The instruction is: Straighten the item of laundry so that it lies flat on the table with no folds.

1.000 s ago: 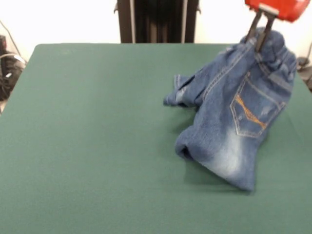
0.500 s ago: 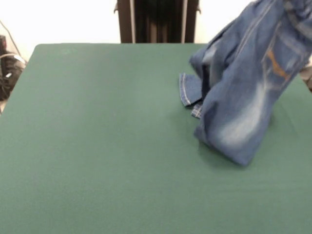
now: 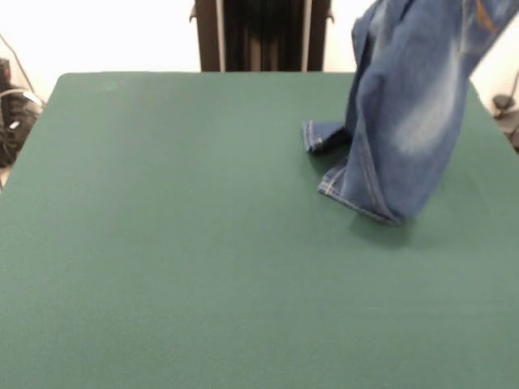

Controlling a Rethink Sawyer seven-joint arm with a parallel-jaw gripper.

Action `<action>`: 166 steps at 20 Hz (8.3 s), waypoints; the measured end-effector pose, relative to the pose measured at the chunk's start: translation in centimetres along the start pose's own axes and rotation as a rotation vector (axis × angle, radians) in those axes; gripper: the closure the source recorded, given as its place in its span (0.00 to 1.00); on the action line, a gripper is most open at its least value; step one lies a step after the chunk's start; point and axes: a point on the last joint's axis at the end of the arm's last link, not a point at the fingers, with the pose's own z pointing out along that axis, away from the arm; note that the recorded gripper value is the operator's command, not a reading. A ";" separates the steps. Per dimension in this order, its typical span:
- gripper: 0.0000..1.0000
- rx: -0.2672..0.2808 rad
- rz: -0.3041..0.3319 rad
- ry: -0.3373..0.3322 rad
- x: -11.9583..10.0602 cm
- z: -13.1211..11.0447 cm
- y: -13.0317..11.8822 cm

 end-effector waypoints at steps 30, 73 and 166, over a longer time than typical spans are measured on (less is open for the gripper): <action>1.00 0.000 0.179 0.121 0.4 -28.3 -7.2; 1.00 -0.056 0.332 0.004 4.4 -24.7 6.6; 1.00 -0.204 0.622 -0.144 -10.4 10.0 2.8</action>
